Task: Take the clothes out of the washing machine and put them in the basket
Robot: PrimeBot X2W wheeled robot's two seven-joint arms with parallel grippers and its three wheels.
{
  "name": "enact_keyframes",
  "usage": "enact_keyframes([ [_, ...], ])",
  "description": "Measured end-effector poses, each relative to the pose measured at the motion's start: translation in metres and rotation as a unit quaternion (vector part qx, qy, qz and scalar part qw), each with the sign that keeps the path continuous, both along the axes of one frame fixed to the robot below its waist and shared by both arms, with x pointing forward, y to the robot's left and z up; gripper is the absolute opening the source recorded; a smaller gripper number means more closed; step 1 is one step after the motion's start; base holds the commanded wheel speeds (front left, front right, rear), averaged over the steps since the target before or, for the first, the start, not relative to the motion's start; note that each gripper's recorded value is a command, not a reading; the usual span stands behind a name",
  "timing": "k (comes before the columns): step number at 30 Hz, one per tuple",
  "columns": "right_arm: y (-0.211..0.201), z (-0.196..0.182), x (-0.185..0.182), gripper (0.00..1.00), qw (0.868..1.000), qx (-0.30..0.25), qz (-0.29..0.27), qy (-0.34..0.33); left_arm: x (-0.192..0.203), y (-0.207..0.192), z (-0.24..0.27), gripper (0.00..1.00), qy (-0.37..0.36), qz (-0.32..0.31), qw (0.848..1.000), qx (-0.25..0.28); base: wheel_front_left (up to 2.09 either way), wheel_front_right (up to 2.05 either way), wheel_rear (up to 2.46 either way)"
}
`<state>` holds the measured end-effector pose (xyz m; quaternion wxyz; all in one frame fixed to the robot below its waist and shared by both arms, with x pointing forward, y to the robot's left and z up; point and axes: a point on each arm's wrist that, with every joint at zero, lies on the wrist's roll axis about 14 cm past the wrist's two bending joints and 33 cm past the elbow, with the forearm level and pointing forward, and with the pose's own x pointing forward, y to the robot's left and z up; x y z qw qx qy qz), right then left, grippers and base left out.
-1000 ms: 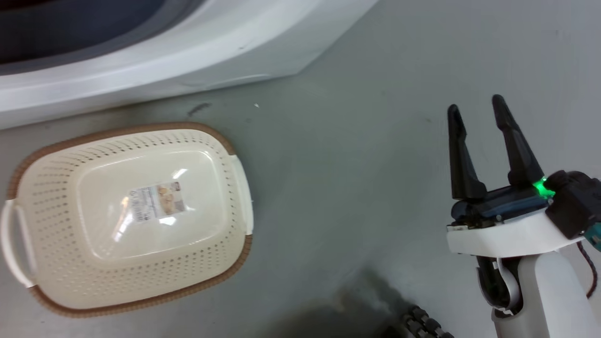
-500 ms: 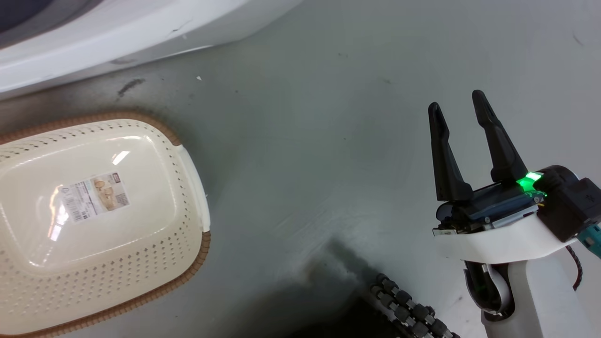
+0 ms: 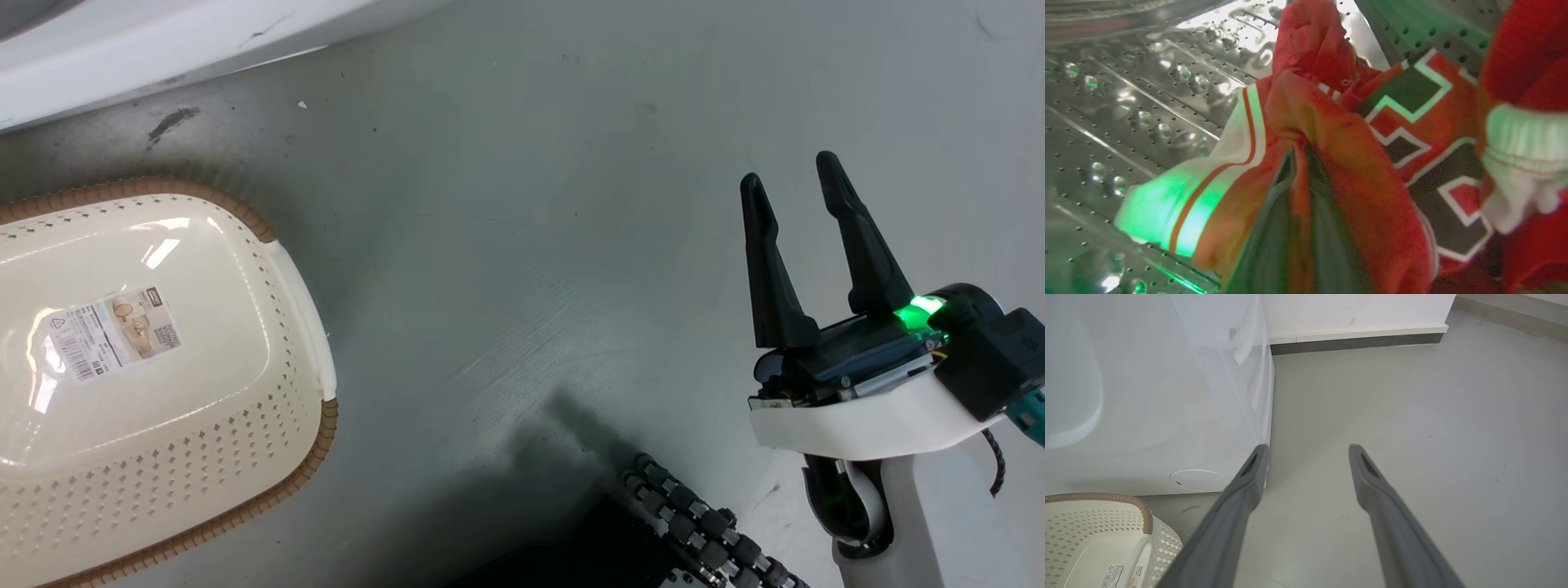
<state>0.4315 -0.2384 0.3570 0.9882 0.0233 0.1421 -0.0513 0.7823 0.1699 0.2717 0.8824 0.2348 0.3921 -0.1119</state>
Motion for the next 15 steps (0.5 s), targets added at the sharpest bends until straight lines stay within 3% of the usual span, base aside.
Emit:
enact_keyframes([
  [15,0.000,0.012,0.012,1.00,1.000,-0.006,0.007,-0.026,0.009,-0.006,0.048,0.00,-0.114,-0.004,0.992,-0.053,0.00,0.00,0.00],
])
